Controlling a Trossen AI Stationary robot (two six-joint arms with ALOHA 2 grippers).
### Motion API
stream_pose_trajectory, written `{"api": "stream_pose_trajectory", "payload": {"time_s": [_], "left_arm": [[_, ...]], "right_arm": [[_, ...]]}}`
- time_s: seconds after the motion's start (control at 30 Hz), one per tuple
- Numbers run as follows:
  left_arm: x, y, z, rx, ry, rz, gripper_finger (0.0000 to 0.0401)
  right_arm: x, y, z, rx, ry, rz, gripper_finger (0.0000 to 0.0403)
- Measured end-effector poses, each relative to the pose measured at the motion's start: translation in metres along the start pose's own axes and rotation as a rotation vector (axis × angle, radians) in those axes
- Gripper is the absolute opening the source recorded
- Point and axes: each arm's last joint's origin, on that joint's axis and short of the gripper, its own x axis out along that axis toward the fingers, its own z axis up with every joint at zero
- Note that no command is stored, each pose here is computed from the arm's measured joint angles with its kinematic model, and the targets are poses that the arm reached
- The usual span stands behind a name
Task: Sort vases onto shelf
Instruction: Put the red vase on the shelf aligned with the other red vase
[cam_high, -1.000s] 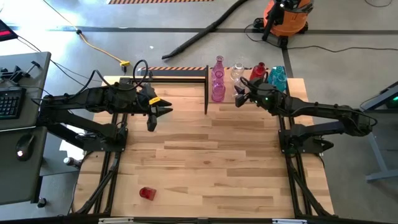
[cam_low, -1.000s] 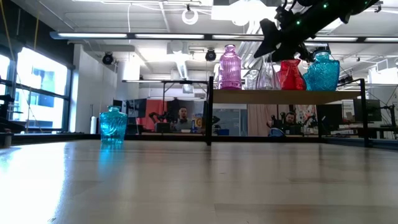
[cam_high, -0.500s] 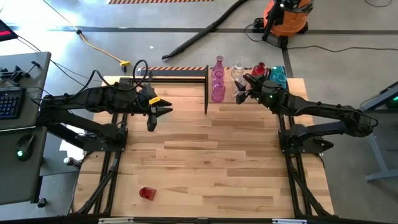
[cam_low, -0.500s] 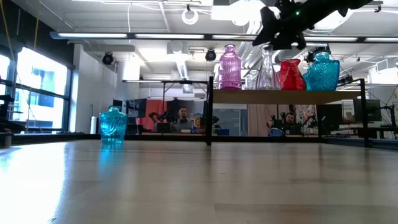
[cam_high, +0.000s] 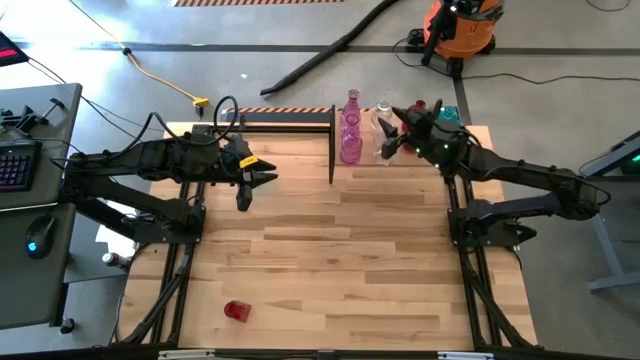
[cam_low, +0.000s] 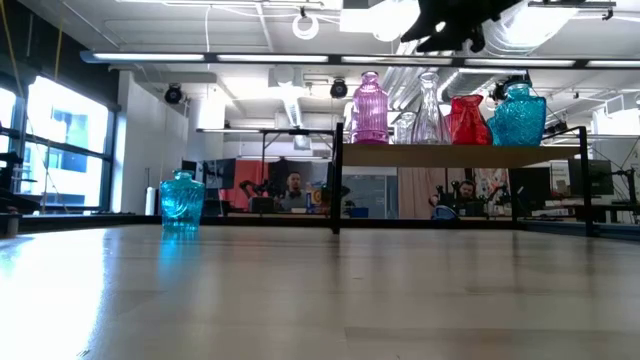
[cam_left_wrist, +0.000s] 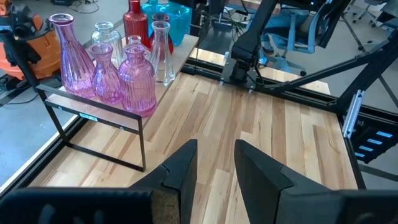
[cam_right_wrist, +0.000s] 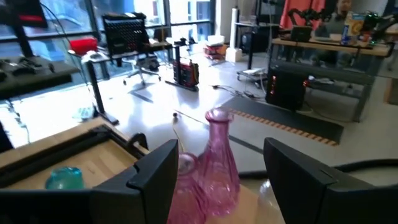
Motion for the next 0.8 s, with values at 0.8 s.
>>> {"api": "stream_pose_trajectory", "payload": {"time_s": [0.8], "left_arm": [[0.000,0.000,0.000,0.000,0.000,0.000,0.0099]], "right_arm": [[-0.030,0.032,0.048,0.069,-0.046,0.319,0.0218]]}}
